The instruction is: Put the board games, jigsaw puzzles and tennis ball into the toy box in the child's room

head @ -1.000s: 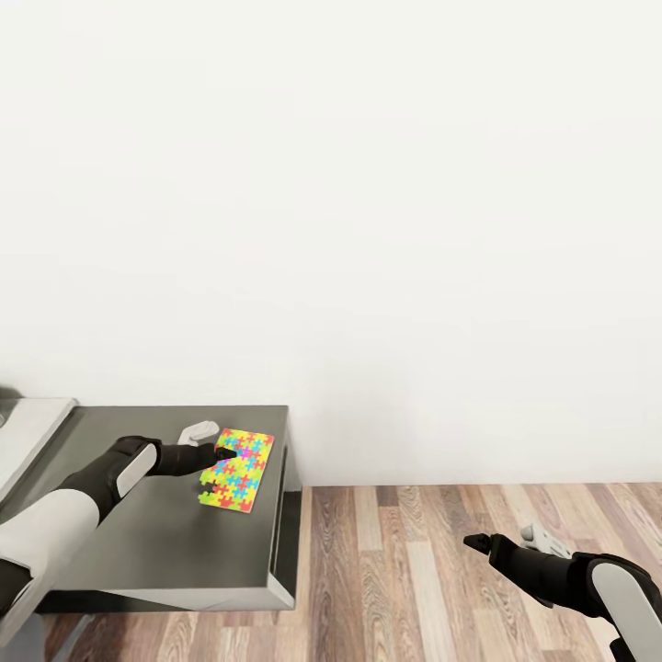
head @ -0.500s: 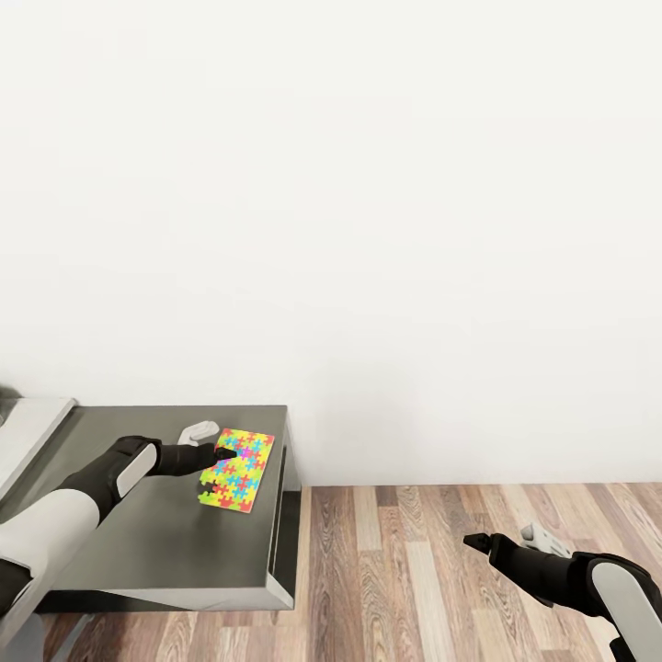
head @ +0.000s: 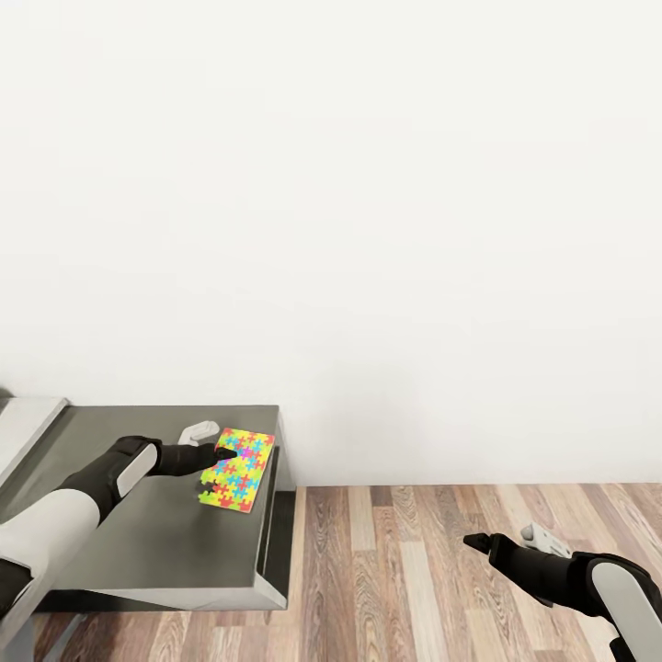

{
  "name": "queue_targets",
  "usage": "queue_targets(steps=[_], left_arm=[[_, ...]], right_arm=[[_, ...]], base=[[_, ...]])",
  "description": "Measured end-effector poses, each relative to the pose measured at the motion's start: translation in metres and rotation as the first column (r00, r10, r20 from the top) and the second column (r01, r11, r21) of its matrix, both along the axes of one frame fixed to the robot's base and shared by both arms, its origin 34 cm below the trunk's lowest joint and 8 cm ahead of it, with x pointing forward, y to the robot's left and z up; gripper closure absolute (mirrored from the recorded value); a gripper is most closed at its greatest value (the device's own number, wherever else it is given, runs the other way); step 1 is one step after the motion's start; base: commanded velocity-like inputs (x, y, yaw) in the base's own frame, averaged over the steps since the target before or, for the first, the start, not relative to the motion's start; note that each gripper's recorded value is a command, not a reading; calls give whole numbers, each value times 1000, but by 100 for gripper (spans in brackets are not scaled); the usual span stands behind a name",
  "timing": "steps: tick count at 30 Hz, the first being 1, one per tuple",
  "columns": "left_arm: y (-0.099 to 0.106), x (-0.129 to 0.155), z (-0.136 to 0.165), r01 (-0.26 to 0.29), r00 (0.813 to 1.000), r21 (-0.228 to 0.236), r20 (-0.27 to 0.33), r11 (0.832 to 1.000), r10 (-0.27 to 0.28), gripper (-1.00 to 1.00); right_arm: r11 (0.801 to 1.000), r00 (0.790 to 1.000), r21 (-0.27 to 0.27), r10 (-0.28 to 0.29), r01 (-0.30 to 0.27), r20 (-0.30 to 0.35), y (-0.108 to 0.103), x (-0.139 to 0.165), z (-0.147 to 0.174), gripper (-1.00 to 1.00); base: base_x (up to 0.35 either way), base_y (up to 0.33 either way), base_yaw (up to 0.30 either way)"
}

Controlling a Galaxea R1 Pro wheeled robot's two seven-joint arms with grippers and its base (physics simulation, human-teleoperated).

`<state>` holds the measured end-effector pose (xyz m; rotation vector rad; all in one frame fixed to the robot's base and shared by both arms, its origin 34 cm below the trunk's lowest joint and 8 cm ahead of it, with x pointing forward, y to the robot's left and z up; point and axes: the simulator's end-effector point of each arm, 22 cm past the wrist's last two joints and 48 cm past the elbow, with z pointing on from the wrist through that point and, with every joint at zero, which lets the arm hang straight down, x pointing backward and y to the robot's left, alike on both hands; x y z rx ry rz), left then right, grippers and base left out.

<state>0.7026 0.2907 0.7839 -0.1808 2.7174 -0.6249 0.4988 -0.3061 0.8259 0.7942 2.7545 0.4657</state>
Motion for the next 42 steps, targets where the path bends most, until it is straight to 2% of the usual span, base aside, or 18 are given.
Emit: queue_targets(steps=[16,42], left_arm=[[0,0,0,0,1000,0,0,1000,0,-100],[0,0,0,1,1000,-1,1,1000,-1,-100]], right_arm=[[1000,1000,0,-1,1,0,0,0,0,-100],[1000,1000,0,-1,1,0,0,0,0,-100]], base=[[0,-78,0],[0,-4,0]])
